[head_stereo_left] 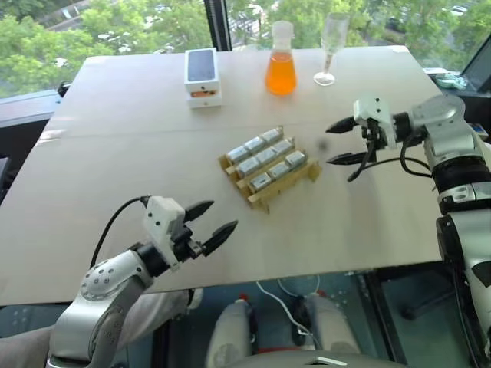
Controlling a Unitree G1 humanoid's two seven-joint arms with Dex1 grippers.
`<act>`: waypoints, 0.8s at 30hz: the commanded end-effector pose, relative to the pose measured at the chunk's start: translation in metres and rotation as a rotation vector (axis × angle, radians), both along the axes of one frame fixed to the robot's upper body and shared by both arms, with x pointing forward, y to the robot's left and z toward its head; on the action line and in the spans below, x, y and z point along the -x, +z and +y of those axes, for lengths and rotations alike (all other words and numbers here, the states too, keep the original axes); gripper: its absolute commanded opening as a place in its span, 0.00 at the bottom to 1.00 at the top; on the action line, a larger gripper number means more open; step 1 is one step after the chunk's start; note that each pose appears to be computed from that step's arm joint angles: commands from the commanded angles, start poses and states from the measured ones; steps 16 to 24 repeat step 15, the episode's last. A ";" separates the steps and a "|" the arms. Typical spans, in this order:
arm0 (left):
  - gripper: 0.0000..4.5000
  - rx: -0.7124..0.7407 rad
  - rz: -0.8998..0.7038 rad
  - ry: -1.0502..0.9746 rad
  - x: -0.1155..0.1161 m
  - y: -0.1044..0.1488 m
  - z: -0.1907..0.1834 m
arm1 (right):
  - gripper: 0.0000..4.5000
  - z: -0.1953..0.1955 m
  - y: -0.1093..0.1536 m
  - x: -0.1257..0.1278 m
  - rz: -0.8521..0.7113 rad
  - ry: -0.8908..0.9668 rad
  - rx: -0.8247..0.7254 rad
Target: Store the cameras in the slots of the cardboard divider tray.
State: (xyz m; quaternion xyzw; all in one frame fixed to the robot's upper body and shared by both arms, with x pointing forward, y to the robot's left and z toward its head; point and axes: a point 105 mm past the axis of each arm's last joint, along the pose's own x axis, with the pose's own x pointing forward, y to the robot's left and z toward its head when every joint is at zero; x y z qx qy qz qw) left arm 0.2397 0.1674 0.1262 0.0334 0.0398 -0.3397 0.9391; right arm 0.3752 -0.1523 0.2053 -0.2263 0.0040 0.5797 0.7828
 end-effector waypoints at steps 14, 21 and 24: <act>0.87 -0.069 -0.003 0.137 -0.004 -0.027 0.019 | 0.89 -0.061 -0.080 0.072 0.082 -0.368 -0.289; 0.87 -0.067 -0.004 0.129 -0.002 -0.027 0.018 | 0.89 -0.061 -0.079 0.072 0.077 -0.369 -0.290; 0.87 -0.067 -0.004 0.129 -0.002 -0.027 0.018 | 0.89 -0.061 -0.079 0.072 0.077 -0.369 -0.290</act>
